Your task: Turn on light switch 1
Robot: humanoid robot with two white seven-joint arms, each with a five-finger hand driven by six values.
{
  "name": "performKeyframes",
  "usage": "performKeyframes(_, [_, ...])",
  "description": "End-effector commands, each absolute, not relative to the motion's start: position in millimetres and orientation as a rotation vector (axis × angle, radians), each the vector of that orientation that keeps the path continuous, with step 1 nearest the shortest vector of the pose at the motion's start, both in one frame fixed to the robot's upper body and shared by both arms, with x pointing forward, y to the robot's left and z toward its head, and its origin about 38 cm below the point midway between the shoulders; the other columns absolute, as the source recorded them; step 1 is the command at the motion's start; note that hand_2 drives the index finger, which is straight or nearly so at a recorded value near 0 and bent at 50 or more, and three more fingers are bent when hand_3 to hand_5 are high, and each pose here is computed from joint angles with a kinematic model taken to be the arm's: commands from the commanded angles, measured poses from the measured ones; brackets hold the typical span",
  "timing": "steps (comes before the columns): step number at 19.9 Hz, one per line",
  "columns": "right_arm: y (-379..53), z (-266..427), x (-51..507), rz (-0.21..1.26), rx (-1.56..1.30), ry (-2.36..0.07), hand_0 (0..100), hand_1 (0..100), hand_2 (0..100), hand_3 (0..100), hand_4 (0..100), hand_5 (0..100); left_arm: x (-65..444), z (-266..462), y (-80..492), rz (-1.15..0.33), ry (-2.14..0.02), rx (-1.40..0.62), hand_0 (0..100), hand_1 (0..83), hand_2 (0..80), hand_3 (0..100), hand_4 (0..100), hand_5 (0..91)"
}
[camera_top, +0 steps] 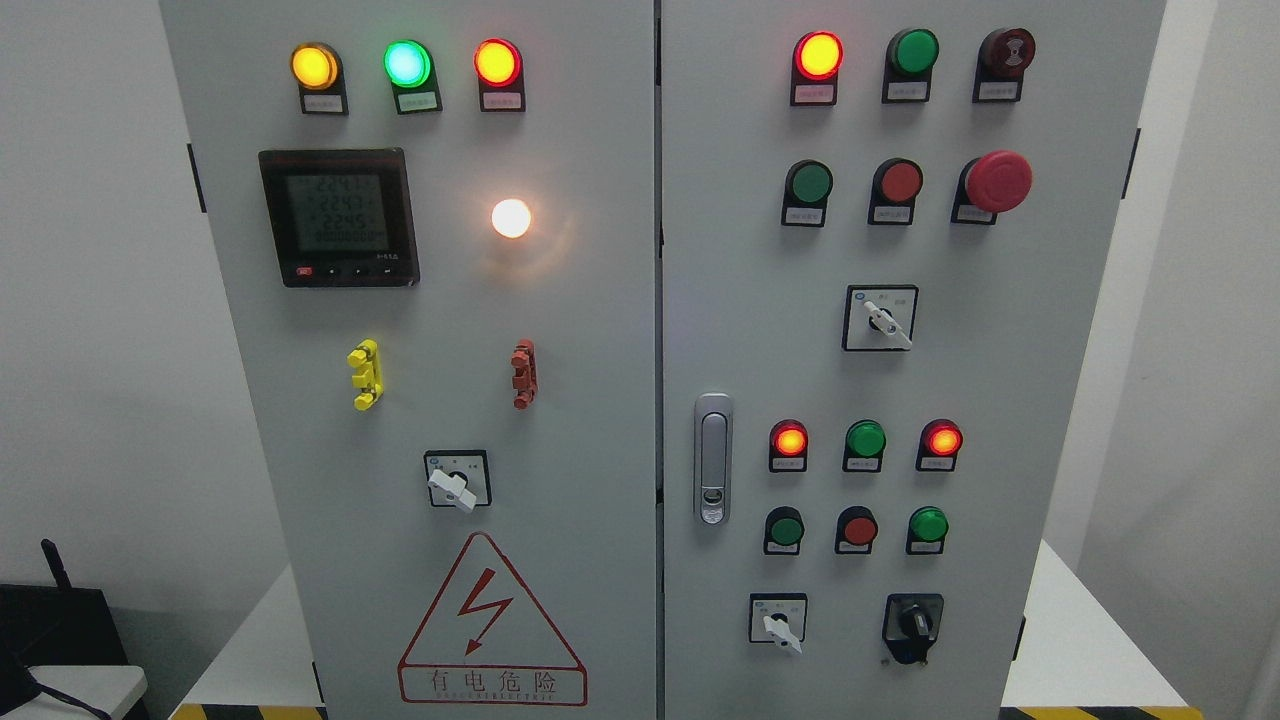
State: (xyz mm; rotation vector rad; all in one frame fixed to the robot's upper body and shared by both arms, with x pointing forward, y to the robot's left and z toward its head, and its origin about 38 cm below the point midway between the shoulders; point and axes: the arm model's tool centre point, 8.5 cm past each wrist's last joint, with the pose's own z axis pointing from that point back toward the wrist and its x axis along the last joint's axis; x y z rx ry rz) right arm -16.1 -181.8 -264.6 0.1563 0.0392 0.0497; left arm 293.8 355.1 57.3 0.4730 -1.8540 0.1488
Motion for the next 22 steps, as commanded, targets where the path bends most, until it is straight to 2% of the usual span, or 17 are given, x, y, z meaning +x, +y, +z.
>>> performKeyframes(1, [-182,-265,-16,0.033,0.157,0.039,12,39,0,0,0,0,180,-55,452,0.345,-1.453,0.642,8,22.3,30.6,49,51,16.3])
performKeyframes(3, [-182,-265,-16,0.031,0.157,0.039,12,39,0,0,0,0,159,-73,456,0.358,-1.406,0.632,9,19.4,21.6,38,45,12.8])
performKeyframes(8, [-182,-265,-16,0.033,0.157,0.039,12,39,0,0,0,0,98,-131,446,0.395,-1.185,0.579,16,12.9,11.6,27,35,6.2])
performKeyframes(14, [-182,-265,-16,0.033,0.157,0.039,12,39,0,0,0,0,38,-194,399,0.413,-0.88,0.441,21,11.8,5.9,20,26,0.4])
performKeyframes(19, [-182,-265,-16,0.033,0.157,0.039,12,39,0,0,0,0,-14,-236,353,0.438,-0.483,0.27,25,12.3,2.1,12,19,0.0])
performKeyframes(22, [-182,-265,-16,0.033,0.157,0.039,12,39,0,0,0,0,-36,-248,330,0.391,-0.273,0.182,27,11.4,0.0,7,13,0.0])
